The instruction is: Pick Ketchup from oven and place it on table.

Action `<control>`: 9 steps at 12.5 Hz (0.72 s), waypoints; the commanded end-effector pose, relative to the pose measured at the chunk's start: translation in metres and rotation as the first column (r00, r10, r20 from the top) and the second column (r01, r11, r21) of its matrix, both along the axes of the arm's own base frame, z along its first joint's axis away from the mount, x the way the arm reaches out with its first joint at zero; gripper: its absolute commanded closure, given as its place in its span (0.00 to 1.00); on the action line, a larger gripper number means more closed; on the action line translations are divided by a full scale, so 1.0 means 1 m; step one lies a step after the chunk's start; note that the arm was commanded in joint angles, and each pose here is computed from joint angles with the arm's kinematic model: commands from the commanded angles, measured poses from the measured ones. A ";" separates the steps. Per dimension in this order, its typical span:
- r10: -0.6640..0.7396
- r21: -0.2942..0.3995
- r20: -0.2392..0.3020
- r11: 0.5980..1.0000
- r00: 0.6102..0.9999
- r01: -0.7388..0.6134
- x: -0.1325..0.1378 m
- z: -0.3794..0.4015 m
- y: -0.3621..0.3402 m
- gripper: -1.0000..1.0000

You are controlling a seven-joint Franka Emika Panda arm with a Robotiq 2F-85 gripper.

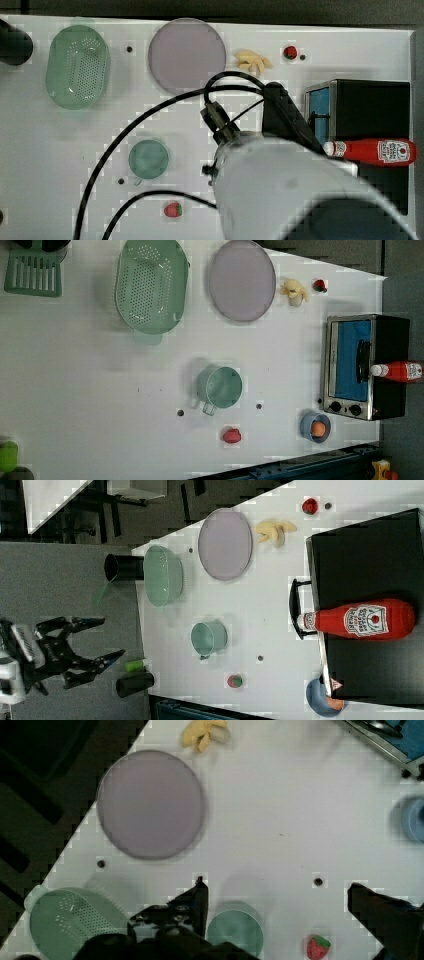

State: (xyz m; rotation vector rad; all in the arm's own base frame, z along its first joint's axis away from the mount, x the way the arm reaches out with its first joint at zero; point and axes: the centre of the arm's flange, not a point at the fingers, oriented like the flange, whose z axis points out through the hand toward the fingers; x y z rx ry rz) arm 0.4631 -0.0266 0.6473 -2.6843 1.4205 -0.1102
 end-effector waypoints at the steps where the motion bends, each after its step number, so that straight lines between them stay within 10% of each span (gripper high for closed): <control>1: -0.231 0.025 -0.131 0.971 0.964 0.236 0.010 -0.069 -0.111 0.00; 6: -0.473 0.009 -0.120 0.879 0.873 0.477 0.003 -0.129 -0.246 0.00; 9: -0.583 -0.044 -0.002 0.812 0.813 0.582 0.004 -0.161 -0.314 0.00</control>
